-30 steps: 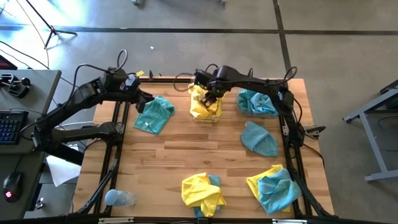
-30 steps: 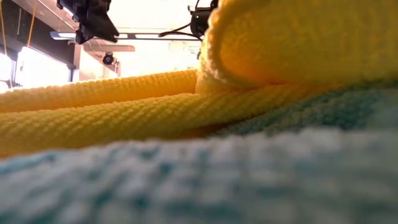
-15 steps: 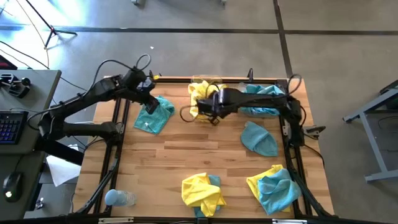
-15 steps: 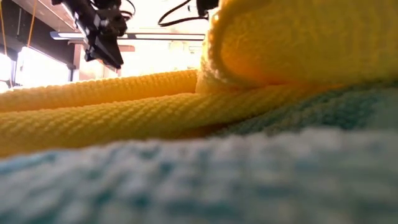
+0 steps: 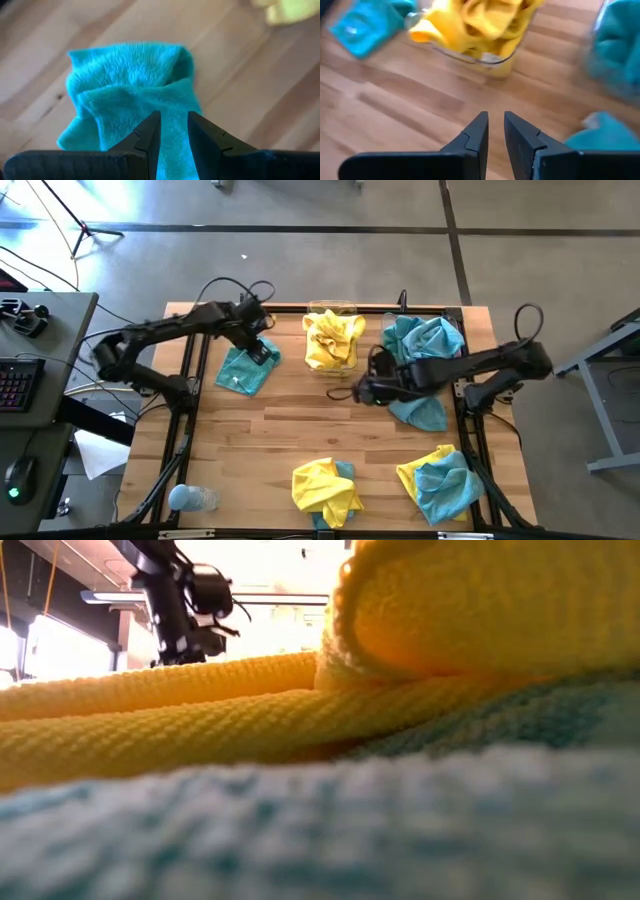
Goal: Sort microfiber towel by color & place in baskets
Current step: Put the blue towel into the right transparent bin
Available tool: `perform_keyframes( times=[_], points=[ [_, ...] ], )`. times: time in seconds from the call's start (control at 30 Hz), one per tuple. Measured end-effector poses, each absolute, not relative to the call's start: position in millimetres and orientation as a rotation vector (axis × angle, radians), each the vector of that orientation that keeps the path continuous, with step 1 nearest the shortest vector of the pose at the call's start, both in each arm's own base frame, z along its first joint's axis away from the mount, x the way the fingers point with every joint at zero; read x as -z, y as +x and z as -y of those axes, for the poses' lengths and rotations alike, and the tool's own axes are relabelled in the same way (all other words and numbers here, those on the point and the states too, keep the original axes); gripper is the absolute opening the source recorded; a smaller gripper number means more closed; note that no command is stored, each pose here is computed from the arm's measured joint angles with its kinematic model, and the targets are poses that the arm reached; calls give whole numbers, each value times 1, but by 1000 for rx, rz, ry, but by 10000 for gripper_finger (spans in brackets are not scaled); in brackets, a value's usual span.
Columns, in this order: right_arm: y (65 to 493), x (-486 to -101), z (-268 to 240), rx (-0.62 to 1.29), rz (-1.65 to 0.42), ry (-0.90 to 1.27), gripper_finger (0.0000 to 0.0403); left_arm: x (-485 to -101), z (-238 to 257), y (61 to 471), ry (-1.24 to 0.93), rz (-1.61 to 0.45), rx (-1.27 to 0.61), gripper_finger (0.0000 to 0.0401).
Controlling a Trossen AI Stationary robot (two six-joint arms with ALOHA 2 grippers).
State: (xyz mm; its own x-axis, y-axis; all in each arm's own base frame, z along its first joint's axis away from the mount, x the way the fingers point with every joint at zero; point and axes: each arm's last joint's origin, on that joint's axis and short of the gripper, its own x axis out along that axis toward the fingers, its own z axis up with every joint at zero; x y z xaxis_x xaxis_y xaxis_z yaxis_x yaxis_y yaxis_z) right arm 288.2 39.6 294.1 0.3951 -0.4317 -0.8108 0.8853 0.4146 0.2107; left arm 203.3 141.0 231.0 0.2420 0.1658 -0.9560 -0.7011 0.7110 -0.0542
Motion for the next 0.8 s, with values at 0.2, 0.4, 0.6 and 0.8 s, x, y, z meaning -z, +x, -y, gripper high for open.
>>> perform_keyframes(
  times=[0.2,0.4,0.6,0.8],
  points=[
    [280,-287,-57,884,-690,760,55,-191,-153,218,-551,-1352,-657,82],
    [283,-284,-63,830,-735,798,55,-149,-161,227,-542,-1528,-692,82],
    [283,-284,-63,783,-777,703,55,-125,-159,232,-567,-1640,-652,71],
    [272,-280,-63,738,-946,492,46,-139,-143,238,-605,-1561,-614,9]
  ],
)
